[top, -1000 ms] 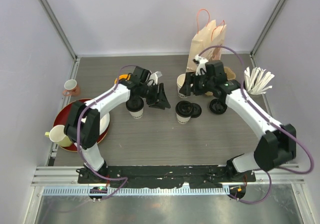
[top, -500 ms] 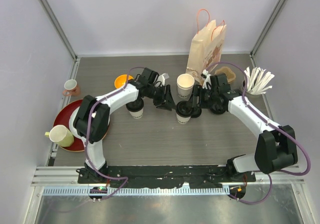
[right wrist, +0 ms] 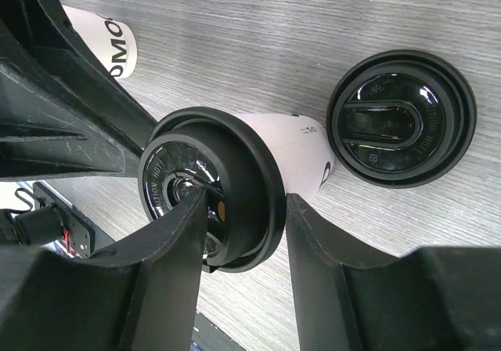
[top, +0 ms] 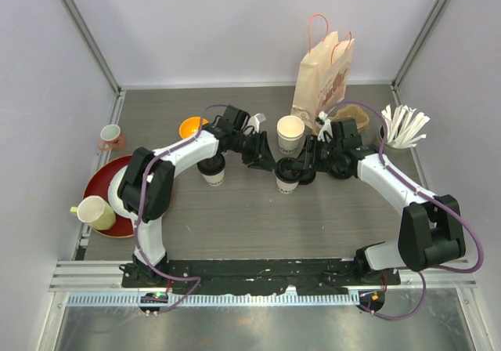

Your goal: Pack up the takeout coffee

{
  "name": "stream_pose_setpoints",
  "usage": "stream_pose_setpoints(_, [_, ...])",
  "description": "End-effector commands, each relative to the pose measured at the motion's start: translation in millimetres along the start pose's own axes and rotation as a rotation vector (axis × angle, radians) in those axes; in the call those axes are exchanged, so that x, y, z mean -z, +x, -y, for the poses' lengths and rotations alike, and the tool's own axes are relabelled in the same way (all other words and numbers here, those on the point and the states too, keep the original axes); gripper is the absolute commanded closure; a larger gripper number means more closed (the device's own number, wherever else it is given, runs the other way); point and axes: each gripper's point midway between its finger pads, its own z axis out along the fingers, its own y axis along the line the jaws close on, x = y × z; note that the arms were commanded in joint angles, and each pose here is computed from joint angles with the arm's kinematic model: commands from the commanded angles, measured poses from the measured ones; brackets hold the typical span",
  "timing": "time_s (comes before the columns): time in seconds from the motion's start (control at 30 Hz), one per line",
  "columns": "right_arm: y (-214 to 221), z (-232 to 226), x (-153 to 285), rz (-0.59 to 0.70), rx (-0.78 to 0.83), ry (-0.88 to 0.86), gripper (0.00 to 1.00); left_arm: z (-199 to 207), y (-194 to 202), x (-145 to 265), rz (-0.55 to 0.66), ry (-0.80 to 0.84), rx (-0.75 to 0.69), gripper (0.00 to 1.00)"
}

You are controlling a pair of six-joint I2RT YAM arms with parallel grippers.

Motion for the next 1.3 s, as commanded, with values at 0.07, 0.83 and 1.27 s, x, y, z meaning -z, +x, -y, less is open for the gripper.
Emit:
stream_pose_setpoints(0.07, [15,14,-11,-0.024,-0.02,0.014,0.59,-3,-1,-15,-0.021,0.018,0.017,0.72])
stream_pose_setpoints(0.83, [53,48,-21,-0.069,-0.101,0.062,0.81,-107,54,-54,-0.15,-0.212,0.213,1.0])
stream_pose_setpoints(1.27, [55,49,-21,-0.076,-0.111,0.056,0.82,-107,47,-51,-0.113,-0.247,0.174,1.0])
